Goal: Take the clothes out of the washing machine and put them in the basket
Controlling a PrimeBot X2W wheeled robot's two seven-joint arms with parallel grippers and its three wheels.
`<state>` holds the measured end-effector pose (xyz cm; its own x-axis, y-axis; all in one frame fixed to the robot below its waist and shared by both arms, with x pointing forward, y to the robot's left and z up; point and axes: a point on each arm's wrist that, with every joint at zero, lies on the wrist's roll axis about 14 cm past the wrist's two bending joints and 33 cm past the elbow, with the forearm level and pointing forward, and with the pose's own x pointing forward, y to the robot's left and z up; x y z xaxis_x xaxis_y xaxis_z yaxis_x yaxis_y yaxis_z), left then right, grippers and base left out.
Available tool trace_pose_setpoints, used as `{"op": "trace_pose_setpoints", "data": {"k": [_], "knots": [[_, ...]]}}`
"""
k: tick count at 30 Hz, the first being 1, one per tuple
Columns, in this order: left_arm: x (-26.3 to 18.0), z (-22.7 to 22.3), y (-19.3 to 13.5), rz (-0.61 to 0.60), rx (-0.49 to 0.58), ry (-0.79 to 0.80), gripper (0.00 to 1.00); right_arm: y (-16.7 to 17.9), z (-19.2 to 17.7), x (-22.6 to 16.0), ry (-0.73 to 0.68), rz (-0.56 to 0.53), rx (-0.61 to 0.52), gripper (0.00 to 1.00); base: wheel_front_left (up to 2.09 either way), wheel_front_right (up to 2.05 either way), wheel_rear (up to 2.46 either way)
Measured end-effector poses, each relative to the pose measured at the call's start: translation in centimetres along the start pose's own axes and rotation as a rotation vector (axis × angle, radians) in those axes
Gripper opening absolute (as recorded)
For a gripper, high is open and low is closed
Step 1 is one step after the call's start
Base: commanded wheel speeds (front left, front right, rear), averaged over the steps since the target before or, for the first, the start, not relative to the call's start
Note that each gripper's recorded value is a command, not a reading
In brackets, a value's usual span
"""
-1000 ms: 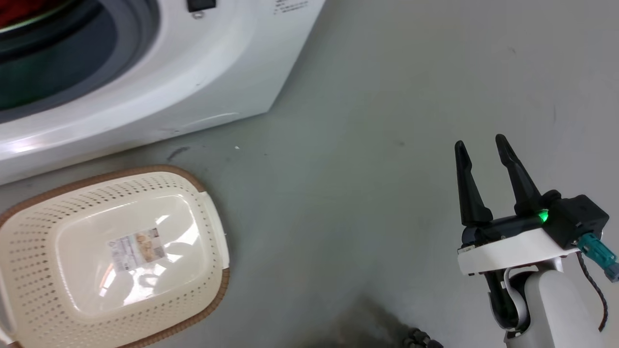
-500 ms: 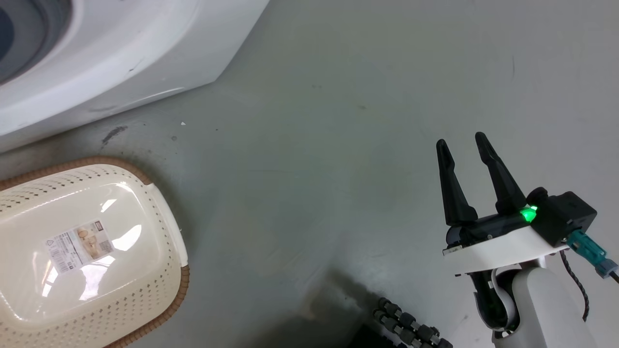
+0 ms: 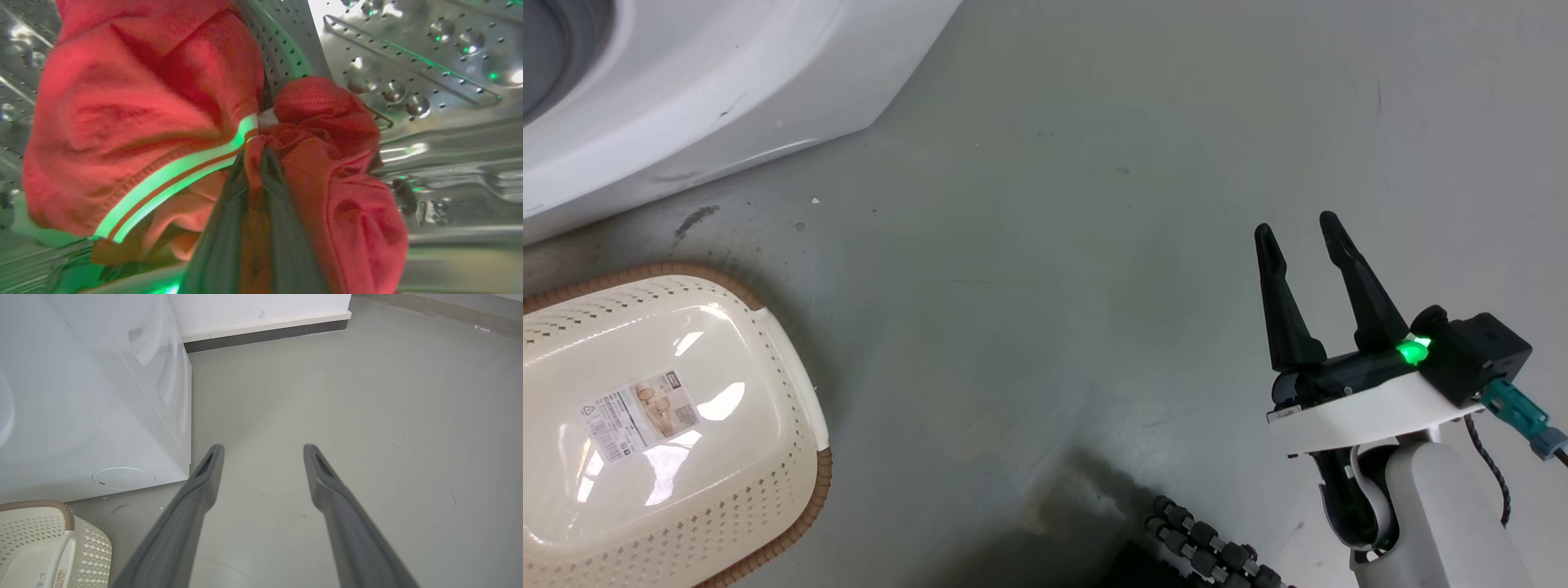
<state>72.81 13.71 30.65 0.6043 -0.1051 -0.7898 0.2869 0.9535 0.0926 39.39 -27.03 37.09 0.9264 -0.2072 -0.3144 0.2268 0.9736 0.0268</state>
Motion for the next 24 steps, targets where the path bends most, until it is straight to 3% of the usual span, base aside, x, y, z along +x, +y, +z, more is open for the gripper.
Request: {"op": "trace_pose_setpoints", "data": {"k": [15, 24], "knots": [[-6.3, 5.9, 0.4, 0.077, -0.077, -0.426, 0.0, -0.7, 3.2, -1.0, -0.092, -0.011, -0.008, 1.0, 0.0, 0.0, 0.0], [-10.1, 4.0, -0.2, 0.071, -0.174, -0.561, 0.0, -0.6, 5.2, -2.3, -0.153, -0.003, -0.002, 1.0, 0.0, 0.0, 0.0]]}}
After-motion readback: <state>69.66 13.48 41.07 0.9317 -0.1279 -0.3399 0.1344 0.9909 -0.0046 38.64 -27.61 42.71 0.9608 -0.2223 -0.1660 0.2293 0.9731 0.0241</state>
